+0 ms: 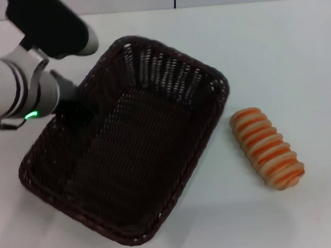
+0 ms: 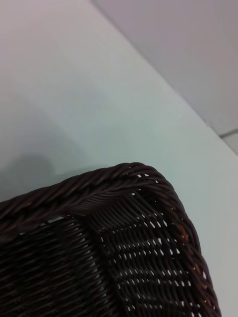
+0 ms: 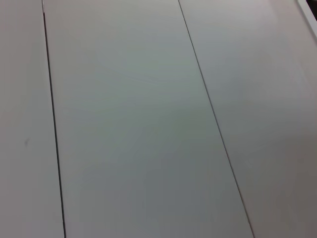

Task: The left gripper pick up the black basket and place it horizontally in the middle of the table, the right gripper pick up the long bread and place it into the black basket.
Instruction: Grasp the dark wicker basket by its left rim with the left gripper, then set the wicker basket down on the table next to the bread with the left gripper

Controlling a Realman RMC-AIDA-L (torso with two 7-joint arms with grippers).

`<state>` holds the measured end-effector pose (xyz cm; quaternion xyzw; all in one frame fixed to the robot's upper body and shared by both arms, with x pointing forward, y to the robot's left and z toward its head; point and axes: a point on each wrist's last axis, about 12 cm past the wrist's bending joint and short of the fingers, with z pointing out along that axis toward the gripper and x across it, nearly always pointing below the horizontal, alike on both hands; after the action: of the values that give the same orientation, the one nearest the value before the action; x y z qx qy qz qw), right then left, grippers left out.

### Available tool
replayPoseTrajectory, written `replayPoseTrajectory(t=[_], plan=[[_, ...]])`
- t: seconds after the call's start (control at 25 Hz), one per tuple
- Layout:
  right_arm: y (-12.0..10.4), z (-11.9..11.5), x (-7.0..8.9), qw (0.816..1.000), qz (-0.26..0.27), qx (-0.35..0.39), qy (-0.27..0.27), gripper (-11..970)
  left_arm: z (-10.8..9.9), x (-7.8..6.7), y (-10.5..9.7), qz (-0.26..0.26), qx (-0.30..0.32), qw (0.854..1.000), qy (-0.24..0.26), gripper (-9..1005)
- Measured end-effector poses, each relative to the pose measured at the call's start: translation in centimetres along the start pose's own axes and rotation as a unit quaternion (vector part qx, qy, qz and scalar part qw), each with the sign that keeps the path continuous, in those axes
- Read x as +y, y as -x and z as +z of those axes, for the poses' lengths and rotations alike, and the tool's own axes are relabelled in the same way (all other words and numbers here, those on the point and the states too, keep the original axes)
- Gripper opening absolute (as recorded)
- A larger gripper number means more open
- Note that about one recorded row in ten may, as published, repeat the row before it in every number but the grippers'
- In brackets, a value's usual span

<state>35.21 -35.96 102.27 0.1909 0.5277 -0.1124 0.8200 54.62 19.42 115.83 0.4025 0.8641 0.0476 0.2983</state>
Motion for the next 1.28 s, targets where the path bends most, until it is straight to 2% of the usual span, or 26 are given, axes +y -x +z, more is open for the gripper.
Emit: replayPoseTrajectory(t=[0.08,0.16,0.32,0.36,0.4,0.48,0.52,0.56,0.68,0.72,0.88,0.96,1.0,1.04,1.28], plan=[[0.0,0.0,0.0,1.0,-0.001,-0.001,0.0,824,0.0,0.0,0.0,0.0,0.0,1.0,0.0,310],[0.1,-0.1,-0.1,1.0,-0.002,-0.001,0.0,825,-0.5,0.8,2.0,0.059,-0.046,0.997,-0.031,306],[0.1,-0.2,-0.2,1.0,-0.004,-0.001,-0.001,825,-0.5,0.8,2.0,0.059,-0.046,0.997,-0.031,278],[0.1,-0.2,-0.3,1.0,-0.005,-0.001,-0.001,825,-0.7,2.0,3.2,0.086,-0.094,0.987,-0.093,271],[0.2,-0.2,-0.3,1.0,-0.006,-0.001,-0.001,825,-0.6,2.6,3.7,0.096,-0.113,0.981,-0.125,264],[0.2,-0.3,-0.4,1.0,-0.008,-0.001,-0.002,825,-0.6,2.6,3.7,0.096,-0.113,0.981,-0.125,250],[0.2,-0.4,-0.4,1.0,-0.008,0.0,-0.002,825,-0.6,3.0,4.1,0.103,-0.127,0.976,-0.145,243],[0.2,-0.5,-0.5,1.0,-0.009,0.0,-0.003,825,-0.2,4.0,4.6,0.116,-0.138,0.969,-0.167,236],[0.2,-0.5,-0.5,1.0,-0.009,0.0,-0.003,825,-0.1,4.2,4.8,0.124,-0.139,0.967,-0.172,212],[0.2,-0.5,-0.5,1.0,-0.009,0.0,-0.003,825,-0.1,4.3,5.2,0.147,-0.145,0.959,-0.192,203],[0.2,-0.5,-0.5,1.0,-0.009,0.0,-0.003,825,-0.4,4.1,5.7,0.182,-0.16,0.94,-0.24,186],[0.2,-0.5,-0.5,1.0,-0.008,0.0,-0.002,825,-0.4,4.1,5.7,0.182,-0.16,0.94,-0.24,186],[0.2,-0.5,-0.5,1.0,-0.008,0.0,-0.001,825,-0.4,3.9,5.8,0.201,-0.167,0.929,-0.263,185],[0.2,-0.5,-0.4,1.0,-0.008,0.0,-0.001,825,-0.3,3.8,5.9,0.207,-0.167,0.925,-0.271,185],[0.2,-0.5,-0.4,1.0,-0.008,0.0,-0.001,824,-0.1,3.7,5.9,0.213,-0.166,0.922,-0.278,183]])
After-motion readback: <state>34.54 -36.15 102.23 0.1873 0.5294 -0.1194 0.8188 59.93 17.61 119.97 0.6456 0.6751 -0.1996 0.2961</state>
